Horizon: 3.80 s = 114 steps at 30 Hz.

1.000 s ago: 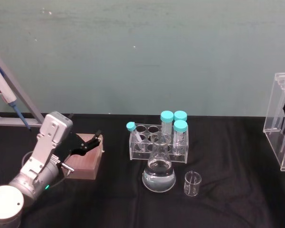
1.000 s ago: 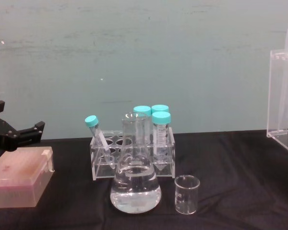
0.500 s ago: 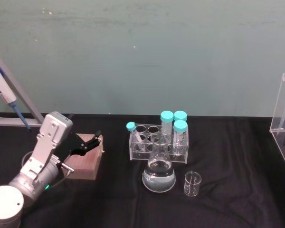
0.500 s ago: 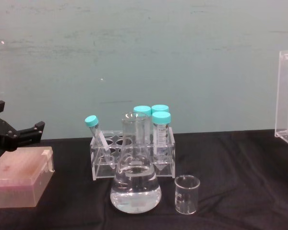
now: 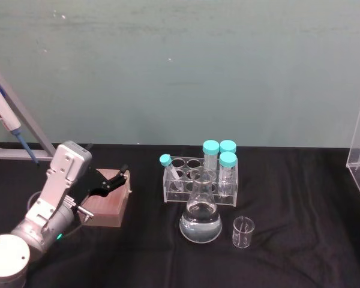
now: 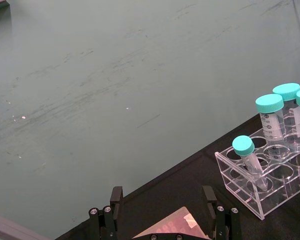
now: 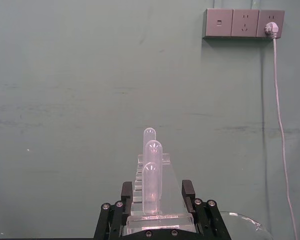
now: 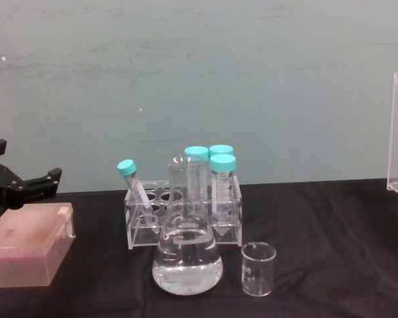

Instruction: Place the experimental apparatus aside using one hand.

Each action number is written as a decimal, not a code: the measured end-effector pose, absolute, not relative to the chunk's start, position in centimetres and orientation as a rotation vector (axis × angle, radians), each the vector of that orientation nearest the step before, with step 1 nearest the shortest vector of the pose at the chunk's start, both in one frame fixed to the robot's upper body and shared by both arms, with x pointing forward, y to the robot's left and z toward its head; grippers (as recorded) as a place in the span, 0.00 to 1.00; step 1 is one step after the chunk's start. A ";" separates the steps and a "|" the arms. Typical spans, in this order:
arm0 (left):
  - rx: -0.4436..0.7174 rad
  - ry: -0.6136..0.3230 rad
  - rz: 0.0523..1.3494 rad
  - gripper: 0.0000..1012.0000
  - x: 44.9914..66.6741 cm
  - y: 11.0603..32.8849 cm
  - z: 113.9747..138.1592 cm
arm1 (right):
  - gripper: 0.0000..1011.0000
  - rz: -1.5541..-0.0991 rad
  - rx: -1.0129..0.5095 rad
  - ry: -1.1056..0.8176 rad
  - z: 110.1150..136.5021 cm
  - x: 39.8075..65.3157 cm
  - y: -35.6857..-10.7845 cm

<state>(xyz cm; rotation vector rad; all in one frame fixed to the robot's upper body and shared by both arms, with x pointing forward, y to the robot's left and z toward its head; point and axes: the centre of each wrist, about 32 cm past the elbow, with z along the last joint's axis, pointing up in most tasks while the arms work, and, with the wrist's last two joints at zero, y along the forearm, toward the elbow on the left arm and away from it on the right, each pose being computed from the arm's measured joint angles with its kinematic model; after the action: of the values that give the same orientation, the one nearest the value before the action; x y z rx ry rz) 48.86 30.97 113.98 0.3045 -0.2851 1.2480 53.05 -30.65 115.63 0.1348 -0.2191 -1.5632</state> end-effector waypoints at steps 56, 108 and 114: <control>0.305 -0.285 1.248 0.99 48.9 31.0 114.0 | 0.61 -1.555 0.123 -0.202 114.8 53.8 -33.0; 0.304 -0.285 1.248 0.99 48.9 31.0 114.0 | 0.61 -1.556 0.137 -0.183 114.1 54.5 -33.0; 0.304 -0.285 1.248 0.99 48.9 31.0 114.0 | 0.61 -1.558 0.134 -0.183 114.1 54.6 -33.1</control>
<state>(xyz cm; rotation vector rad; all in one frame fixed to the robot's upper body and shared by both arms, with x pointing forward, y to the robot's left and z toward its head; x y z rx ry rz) 48.86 30.97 113.98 0.3045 -0.2851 1.2480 54.55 -33.14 114.11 0.1341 -0.1831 -1.5577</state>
